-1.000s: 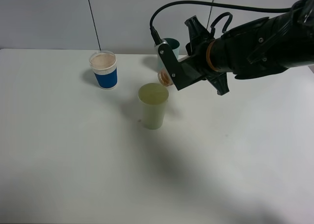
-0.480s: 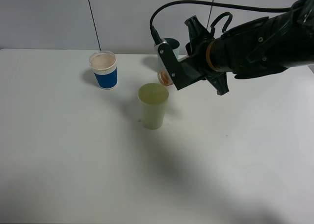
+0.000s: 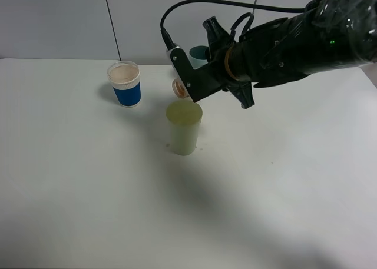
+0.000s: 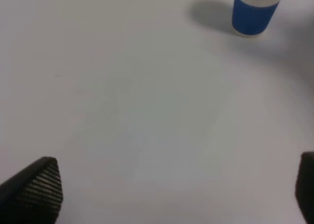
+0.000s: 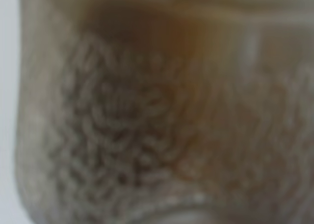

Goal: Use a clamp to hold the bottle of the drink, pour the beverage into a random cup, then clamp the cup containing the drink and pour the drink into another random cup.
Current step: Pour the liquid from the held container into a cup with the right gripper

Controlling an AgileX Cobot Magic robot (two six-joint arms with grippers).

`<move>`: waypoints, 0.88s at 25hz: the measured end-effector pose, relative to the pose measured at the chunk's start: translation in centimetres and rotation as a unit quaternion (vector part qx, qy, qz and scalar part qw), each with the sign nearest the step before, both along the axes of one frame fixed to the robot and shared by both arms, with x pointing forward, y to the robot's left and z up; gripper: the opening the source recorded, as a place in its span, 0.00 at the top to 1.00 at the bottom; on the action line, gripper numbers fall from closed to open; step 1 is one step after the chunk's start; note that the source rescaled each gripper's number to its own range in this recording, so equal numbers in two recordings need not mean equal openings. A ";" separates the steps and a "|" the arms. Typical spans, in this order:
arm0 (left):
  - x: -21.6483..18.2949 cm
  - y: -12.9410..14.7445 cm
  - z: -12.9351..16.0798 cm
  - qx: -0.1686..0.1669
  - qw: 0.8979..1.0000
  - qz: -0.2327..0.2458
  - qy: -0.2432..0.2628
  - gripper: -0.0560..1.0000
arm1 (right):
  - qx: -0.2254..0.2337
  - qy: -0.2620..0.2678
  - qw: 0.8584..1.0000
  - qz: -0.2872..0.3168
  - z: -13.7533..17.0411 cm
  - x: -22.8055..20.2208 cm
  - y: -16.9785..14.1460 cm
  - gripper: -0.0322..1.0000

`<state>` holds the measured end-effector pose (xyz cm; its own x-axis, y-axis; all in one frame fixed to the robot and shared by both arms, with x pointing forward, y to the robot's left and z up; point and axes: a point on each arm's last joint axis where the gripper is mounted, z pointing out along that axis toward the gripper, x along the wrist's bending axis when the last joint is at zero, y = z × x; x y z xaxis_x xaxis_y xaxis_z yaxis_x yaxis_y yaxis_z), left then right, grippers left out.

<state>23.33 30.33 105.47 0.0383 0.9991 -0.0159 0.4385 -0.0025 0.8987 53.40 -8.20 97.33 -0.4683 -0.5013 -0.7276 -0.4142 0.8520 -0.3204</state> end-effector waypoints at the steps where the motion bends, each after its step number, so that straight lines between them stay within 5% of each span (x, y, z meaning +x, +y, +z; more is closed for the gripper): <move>1: 0.0 0.0 0.0 0.000 1.000 0.000 0.000 0.00 | -0.001 0.000 1.000 -0.001 0.0 0.0 0.0 0.97; 22: 0.0 0.0 0.0 0.000 1.000 0.000 0.000 0.00 | -0.038 -0.025 0.999 0.017 0.3 0.2 -0.2 0.97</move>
